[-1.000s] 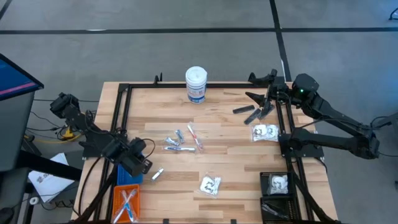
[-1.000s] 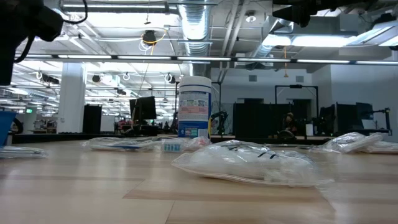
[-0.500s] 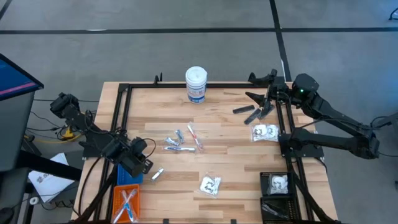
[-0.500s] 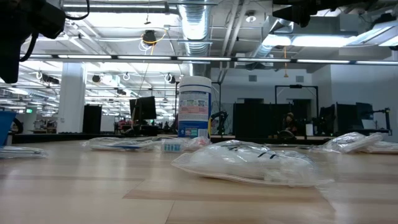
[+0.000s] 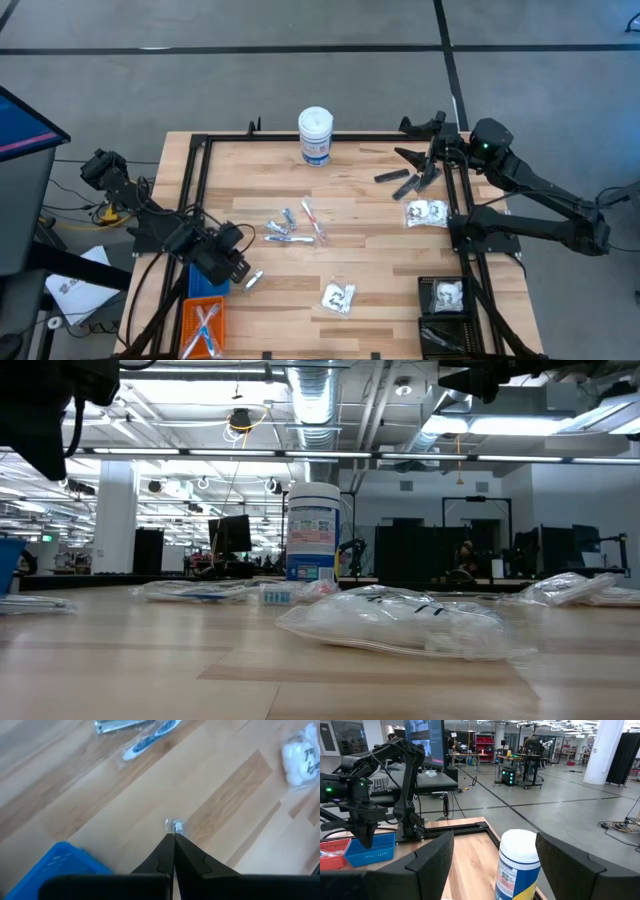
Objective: Pick & Place Travel size toiletries
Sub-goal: Put the blue toothbrush into the orange bin
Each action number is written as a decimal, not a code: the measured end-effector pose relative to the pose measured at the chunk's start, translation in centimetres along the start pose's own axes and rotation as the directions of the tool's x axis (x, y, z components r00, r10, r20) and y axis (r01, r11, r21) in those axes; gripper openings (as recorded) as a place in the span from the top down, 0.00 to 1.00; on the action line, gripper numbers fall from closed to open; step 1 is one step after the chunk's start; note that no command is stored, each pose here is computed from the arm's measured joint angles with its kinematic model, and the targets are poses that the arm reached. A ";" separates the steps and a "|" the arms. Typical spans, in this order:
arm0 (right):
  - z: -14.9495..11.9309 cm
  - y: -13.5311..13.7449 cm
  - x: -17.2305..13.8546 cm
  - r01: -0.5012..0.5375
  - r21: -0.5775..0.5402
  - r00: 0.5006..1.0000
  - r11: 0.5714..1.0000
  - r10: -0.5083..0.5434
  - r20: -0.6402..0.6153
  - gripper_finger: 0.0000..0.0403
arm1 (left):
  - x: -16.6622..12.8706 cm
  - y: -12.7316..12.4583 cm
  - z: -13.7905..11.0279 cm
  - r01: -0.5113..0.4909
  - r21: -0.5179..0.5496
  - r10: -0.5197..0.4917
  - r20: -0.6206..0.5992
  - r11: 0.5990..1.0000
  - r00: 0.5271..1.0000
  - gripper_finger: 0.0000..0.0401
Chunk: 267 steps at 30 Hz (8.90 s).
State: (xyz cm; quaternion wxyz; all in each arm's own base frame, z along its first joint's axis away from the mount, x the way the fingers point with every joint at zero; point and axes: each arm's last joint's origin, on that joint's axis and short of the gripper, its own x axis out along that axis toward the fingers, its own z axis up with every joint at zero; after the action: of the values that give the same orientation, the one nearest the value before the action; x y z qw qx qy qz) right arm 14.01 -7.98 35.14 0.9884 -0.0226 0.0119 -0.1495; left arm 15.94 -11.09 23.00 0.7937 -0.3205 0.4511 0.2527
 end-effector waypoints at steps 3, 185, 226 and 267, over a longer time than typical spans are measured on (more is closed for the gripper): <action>0.0 0.0 0.0 0.000 0.000 1.000 1.000 0.000 0.000 0.31 | 0.1 -0.1 0.3 0.003 0.006 -0.004 0.016 1.000 1.000 1.00; 1.2 -2.0 7.3 0.015 -0.086 0.991 0.996 -0.004 0.131 0.31 | -0.2 -9.3 -13.1 -0.579 -0.221 0.458 -0.424 0.785 0.782 0.98; 1.3 -2.0 7.5 0.012 -0.084 0.993 0.996 -0.002 0.121 0.31 | -0.9 -8.6 -10.4 -0.445 -0.227 0.350 -0.360 0.866 0.865 0.98; 1.3 -2.0 7.5 0.012 -0.084 0.993 0.996 -0.002 0.121 0.31 | 0.6 -5.6 -10.7 -0.458 -0.169 0.369 -0.386 0.873 0.846 1.00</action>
State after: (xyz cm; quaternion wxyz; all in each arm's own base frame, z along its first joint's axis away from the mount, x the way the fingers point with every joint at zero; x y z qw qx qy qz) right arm 20.61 -12.09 36.44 0.9850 -0.0733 -0.0417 -0.1506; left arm 14.13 -22.64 19.83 0.5813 -0.3529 0.6041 0.4154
